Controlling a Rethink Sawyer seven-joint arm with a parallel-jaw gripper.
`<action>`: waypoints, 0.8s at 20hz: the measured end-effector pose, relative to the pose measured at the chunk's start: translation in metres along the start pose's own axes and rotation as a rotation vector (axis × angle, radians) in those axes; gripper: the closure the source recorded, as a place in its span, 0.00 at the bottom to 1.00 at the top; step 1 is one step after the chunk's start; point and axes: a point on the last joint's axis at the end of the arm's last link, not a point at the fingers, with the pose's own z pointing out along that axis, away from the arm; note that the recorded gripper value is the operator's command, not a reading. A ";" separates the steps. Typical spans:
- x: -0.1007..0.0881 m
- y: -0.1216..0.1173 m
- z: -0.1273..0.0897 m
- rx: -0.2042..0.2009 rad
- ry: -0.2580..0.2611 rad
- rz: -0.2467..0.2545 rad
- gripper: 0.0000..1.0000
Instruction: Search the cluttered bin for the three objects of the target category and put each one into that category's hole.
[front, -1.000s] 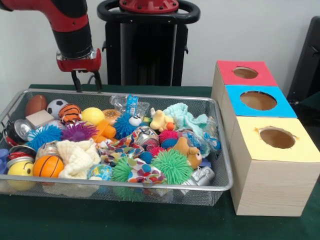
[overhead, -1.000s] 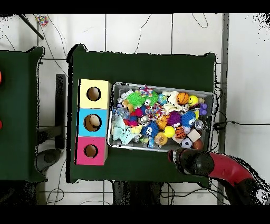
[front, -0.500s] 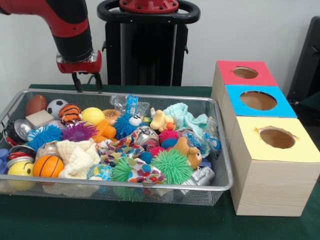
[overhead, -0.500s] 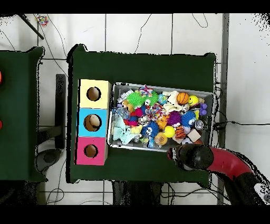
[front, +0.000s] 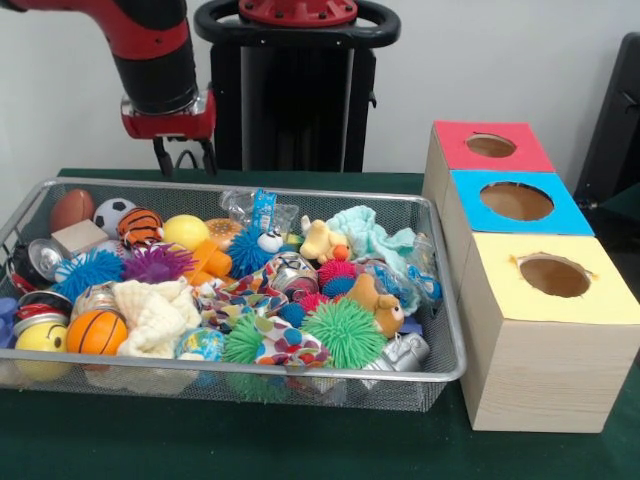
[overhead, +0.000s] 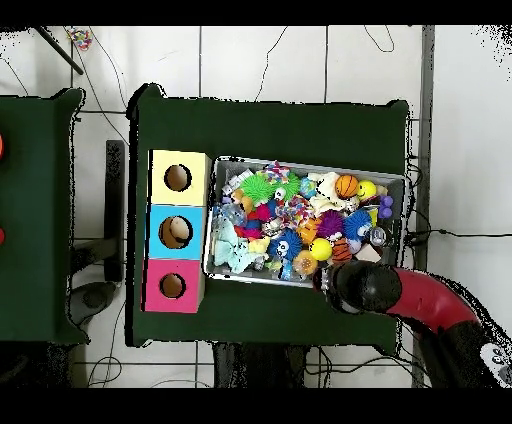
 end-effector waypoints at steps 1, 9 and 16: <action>-0.003 0.003 -0.007 0.006 -0.009 -0.001 0.00; -0.030 0.039 -0.072 0.049 -0.109 -0.004 0.00; -0.035 0.051 -0.084 0.031 -0.123 0.017 0.00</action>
